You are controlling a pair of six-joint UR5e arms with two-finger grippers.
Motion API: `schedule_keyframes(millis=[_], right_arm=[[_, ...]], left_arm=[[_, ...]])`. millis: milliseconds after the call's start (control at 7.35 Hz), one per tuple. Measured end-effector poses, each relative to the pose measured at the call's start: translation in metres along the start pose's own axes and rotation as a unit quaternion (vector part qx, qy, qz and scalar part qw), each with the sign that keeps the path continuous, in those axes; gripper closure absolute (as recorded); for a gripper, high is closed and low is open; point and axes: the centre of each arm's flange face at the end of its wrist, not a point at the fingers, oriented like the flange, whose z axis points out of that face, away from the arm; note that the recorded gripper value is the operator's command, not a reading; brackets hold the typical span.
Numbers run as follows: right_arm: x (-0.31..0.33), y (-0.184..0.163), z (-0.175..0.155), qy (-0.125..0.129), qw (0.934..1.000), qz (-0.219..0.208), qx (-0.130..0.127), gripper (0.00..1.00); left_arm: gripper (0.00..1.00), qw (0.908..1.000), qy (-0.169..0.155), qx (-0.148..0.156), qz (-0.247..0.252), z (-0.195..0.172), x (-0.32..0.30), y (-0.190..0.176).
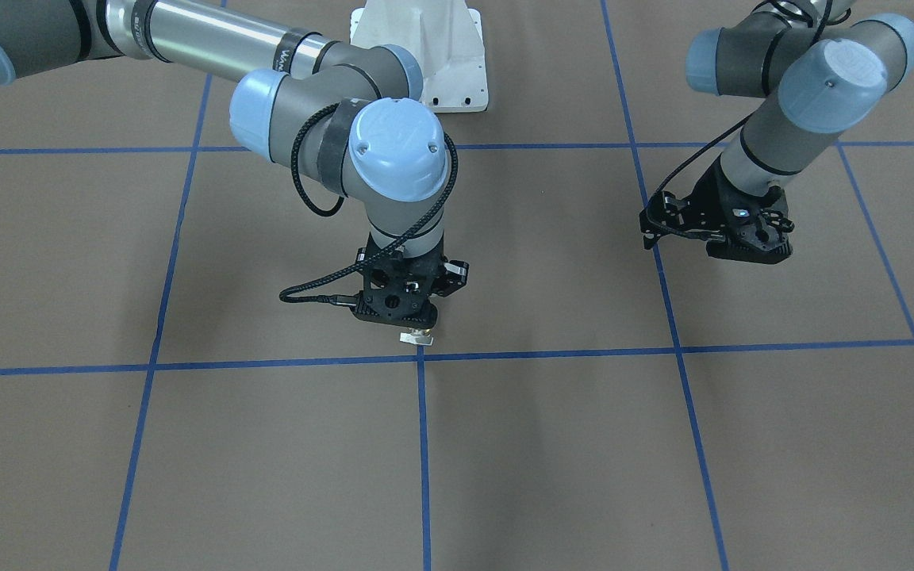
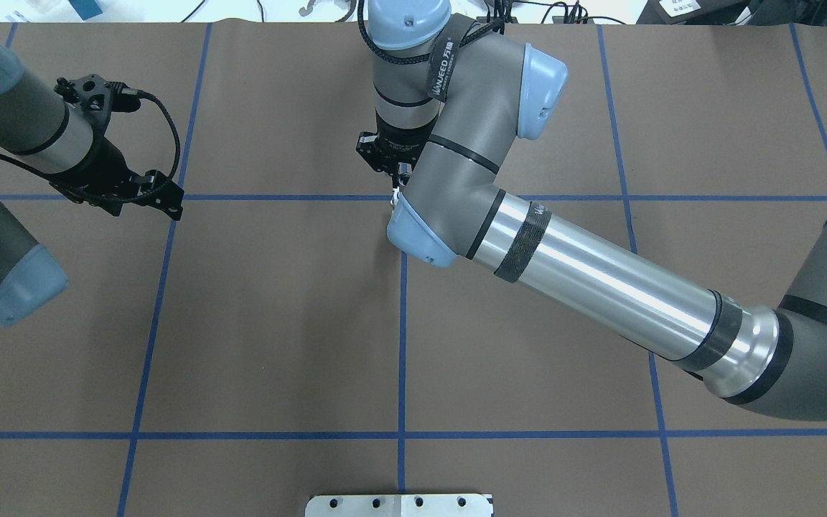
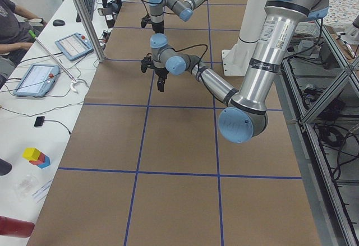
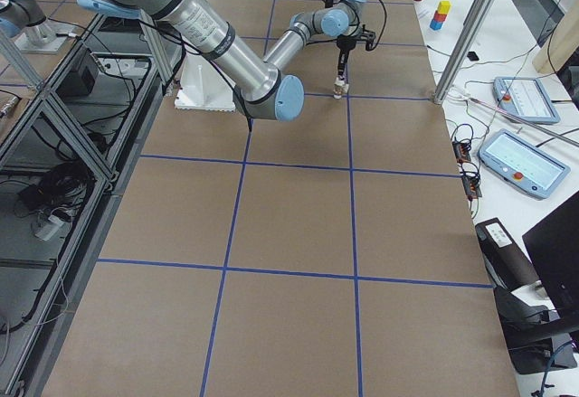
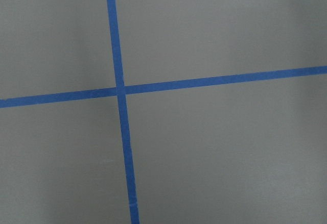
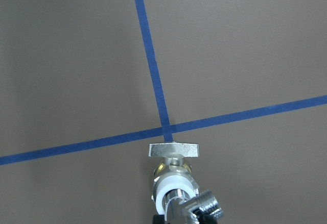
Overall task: Assemble PPR valve and pipe with both arms
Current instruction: 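Press the elbow fitting down onto the valve top with the right gripper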
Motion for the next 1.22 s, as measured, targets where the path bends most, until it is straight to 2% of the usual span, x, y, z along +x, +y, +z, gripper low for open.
schedule_keyframes(millis=[1088,1224], right_arm=[[-0.0012,0.0029,0.0103,0.007,1.0,-0.005,-0.003,1.0],[-0.0012,0.0023,0.0118,0.008,0.9999,-0.006,-0.004,0.87]], left_arm=[[0.0,1.0,0.001,0.0,0.001,-0.0014,0.0006,0.001],[0.0,1.0,0.001,0.0,0.001,-0.0014,0.0006,0.001]])
